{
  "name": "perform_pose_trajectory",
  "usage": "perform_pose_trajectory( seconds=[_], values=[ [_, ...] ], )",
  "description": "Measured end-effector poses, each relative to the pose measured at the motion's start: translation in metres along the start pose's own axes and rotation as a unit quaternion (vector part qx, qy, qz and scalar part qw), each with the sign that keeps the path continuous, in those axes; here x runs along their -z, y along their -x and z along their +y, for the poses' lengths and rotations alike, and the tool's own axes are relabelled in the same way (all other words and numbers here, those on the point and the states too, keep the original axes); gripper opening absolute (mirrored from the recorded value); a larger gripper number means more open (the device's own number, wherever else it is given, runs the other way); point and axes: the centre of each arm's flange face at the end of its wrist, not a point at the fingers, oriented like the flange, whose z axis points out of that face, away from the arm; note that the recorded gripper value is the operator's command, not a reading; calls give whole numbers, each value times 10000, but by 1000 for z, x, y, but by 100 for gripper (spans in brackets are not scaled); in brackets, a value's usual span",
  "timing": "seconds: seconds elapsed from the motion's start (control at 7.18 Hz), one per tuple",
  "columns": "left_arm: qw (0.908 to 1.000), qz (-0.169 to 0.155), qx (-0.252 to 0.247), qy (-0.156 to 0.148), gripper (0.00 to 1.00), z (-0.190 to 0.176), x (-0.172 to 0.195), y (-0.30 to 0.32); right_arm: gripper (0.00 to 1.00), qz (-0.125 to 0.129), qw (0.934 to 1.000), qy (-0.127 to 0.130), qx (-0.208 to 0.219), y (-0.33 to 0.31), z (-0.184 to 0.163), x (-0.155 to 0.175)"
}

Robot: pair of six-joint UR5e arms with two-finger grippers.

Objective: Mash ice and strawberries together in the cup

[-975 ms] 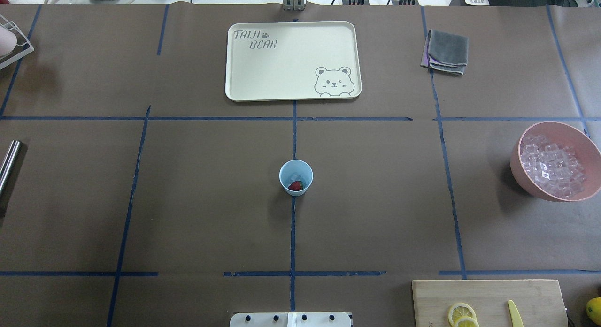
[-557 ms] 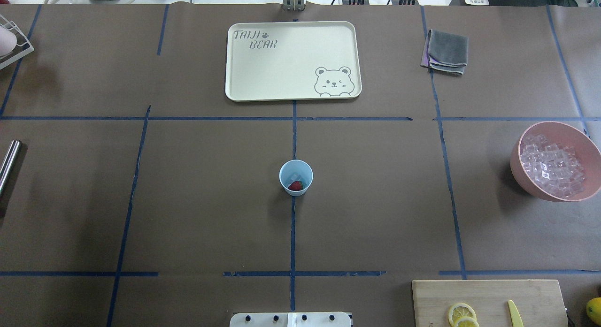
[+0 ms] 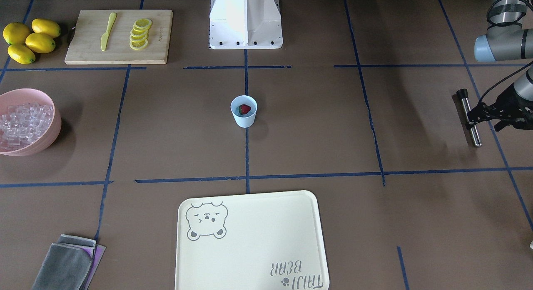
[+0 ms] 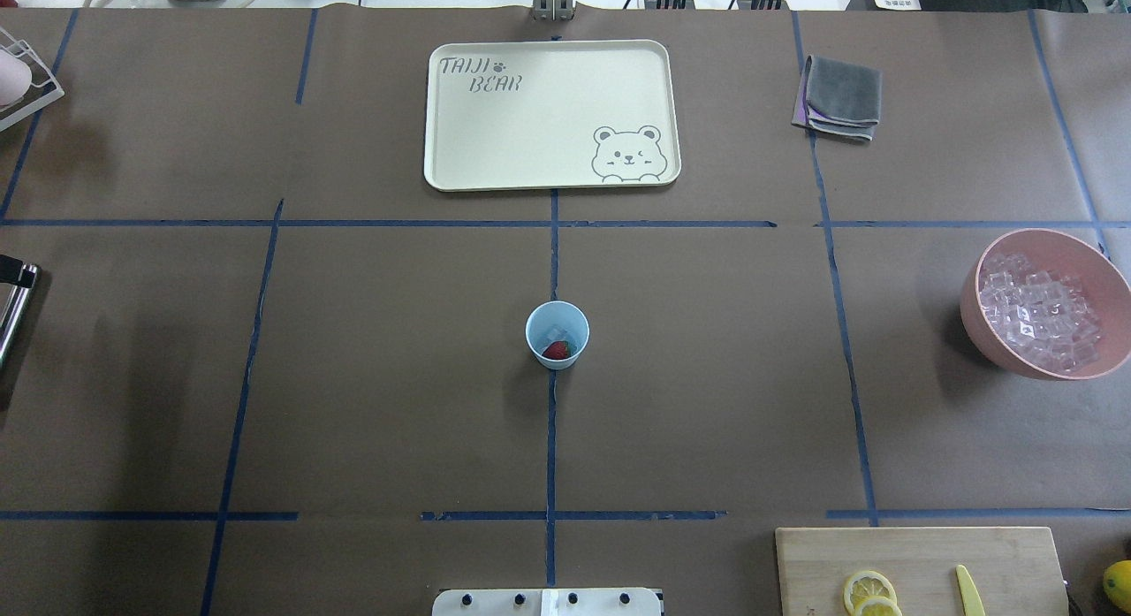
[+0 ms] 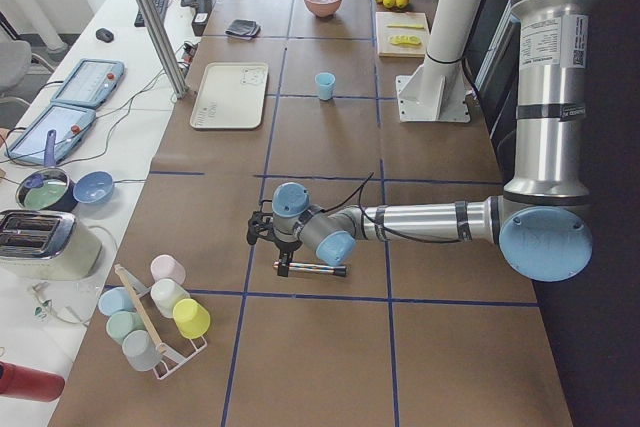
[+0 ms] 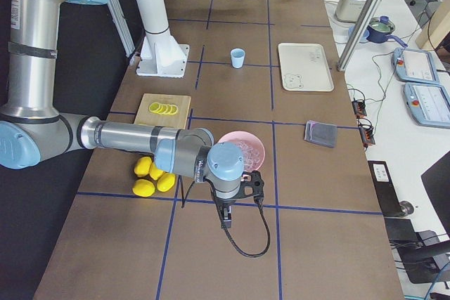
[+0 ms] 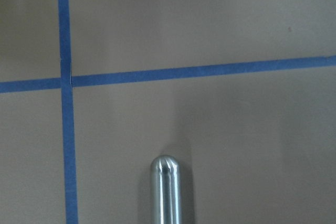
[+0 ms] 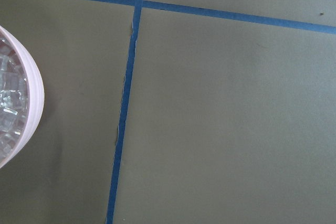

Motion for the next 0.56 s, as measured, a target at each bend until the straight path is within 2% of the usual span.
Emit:
perform_pose_trajectory(
  seconds=[0.56],
  values=[
    [9998,-32,-68,203,89,4,-23,-4,100,-3,10000,9,-9,-1,2,-1]
  ],
)
